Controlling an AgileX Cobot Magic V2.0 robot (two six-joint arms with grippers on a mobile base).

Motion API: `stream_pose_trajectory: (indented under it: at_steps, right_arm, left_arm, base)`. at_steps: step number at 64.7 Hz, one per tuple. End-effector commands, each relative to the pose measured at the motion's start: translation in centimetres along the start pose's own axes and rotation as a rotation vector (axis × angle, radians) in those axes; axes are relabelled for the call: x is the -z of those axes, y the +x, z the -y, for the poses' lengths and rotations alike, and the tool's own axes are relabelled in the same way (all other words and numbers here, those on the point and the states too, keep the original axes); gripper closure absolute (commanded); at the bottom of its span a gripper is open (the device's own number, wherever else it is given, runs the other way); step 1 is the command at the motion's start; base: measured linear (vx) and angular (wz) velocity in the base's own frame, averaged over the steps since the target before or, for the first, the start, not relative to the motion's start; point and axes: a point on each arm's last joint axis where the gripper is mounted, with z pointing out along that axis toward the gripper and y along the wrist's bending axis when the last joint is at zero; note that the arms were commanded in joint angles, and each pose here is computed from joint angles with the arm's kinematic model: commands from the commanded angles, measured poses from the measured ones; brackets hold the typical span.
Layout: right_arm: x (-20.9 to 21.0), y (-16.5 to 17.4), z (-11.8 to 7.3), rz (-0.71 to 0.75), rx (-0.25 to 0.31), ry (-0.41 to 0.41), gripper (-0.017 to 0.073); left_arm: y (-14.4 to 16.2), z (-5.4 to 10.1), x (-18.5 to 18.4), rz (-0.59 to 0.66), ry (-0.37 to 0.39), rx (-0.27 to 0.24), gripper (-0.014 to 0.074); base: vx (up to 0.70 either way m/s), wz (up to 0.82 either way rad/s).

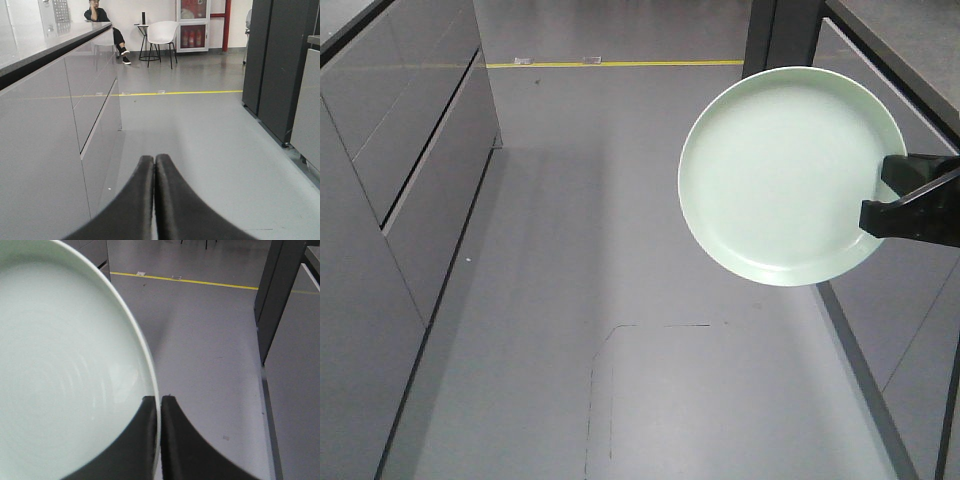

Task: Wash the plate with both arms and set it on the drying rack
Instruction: 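Drive along the aisle carrying the plate in the right gripper, then continue driving down the aisle with the plate held upright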

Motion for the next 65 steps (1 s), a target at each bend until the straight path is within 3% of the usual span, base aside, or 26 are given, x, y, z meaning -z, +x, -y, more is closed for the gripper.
stream_pose_trajectory:
  at_steps: [1,65]
  right_arm:
    - [0.75,-1.75,0.35,0.110,0.002,0.038,0.0564]
    - [0.75,-1.75,0.35,0.110,0.002,0.038,0.0564]
  left_arm:
    - [-0.24,0.01,0.05,0.074,0.005,0.017,0.0599]
    - [-0.24,0.01,0.05,0.074,0.005,0.017,0.0599]
  base:
    - [0.16,0.02]
    - [0.10,0.03]
